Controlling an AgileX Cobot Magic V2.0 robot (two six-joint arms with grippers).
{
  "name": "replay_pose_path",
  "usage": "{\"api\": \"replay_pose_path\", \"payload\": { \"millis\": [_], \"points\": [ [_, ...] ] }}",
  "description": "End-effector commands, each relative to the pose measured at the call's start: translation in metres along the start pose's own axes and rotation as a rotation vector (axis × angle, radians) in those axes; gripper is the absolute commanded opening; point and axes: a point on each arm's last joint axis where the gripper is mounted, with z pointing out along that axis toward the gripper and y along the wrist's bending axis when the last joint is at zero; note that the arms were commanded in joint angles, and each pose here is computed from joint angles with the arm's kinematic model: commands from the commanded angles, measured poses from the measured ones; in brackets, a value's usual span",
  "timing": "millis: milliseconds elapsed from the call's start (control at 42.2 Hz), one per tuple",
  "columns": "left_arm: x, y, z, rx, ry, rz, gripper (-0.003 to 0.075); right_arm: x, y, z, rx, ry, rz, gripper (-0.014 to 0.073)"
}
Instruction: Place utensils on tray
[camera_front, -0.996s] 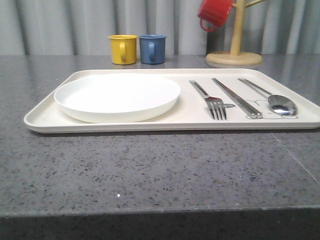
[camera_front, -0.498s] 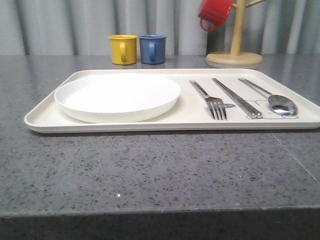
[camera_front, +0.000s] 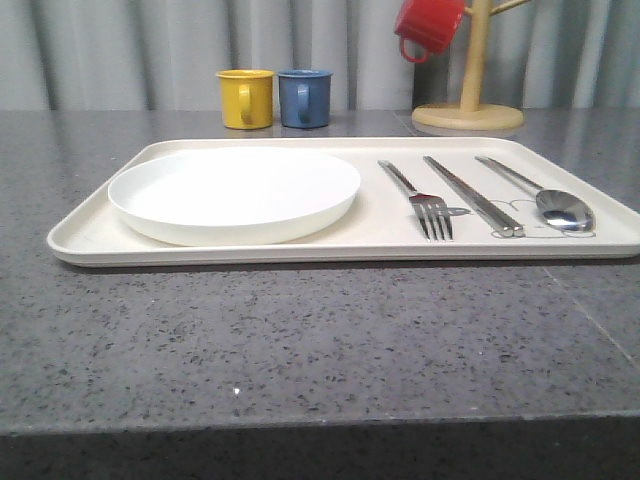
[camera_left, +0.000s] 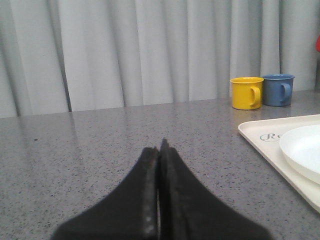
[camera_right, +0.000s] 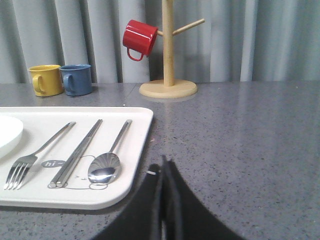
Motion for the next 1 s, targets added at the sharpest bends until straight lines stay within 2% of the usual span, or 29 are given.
{"api": "replay_pose_path", "payload": {
  "millis": [0,973],
  "points": [
    [-0.0037,0.0006,-0.0017,-0.010,-0.085,-0.009,-0.0020,-0.0094,0.0004,-0.0018,-0.003,-0.107,-0.015,-0.0066],
    [-0.0037,0.0006,-0.0017,-0.010,-0.085,-0.009,-0.0020,-0.0087,-0.0003,-0.0017,0.010,-0.100,-0.017,-0.0066]
  ]
}}
